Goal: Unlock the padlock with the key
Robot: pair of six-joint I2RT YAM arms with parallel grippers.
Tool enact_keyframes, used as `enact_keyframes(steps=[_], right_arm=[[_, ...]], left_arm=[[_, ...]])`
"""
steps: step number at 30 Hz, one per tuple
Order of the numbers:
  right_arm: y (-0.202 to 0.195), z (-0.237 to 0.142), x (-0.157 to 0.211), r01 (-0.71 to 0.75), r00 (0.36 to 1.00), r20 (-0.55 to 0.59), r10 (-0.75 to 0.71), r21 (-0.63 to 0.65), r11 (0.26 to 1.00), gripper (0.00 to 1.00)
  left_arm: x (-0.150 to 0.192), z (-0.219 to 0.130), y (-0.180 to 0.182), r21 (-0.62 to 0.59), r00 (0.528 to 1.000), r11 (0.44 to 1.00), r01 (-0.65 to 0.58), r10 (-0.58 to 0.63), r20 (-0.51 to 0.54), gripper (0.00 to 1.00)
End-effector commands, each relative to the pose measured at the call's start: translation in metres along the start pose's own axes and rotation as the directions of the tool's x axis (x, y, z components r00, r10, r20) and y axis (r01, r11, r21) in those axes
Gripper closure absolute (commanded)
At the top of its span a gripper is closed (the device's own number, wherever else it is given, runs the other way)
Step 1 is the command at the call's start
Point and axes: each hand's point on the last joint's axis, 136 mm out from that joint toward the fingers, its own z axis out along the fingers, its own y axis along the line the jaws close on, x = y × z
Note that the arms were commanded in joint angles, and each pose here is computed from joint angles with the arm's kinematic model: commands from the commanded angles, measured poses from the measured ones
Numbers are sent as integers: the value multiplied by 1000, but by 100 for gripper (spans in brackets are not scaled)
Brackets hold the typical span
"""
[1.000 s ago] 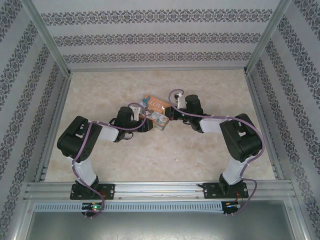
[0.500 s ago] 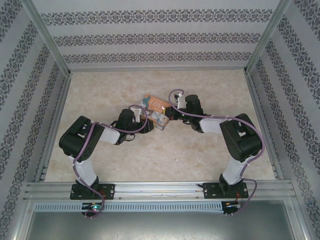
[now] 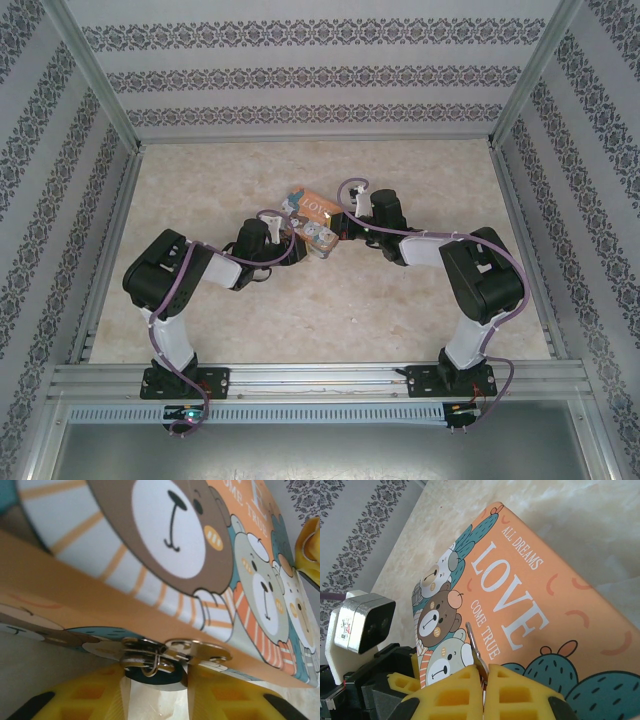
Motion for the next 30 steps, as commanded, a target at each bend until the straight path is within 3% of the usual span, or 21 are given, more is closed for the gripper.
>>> enact_keyframes(steps=[1, 11, 16, 30], right_arm=[[-2, 4, 24, -13, 997, -74, 14, 15, 1000, 100], [26, -9, -9, 60, 998, 17, -59, -52, 997, 100], [39, -31, -16, 142, 988, 65, -139, -46, 989, 100], [54, -69, 62, 362, 932, -43, -360, 64, 930, 100]], left_arm=[[-7, 4, -8, 29, 999, 1000, -11, 10, 38, 71], [-17, -2, -19, 47, 999, 999, 18, -20, 47, 73], [-17, -11, -31, 51, 998, 997, 65, -65, 4, 72], [-20, -22, -64, 92, 978, 982, 166, -152, -142, 71]])
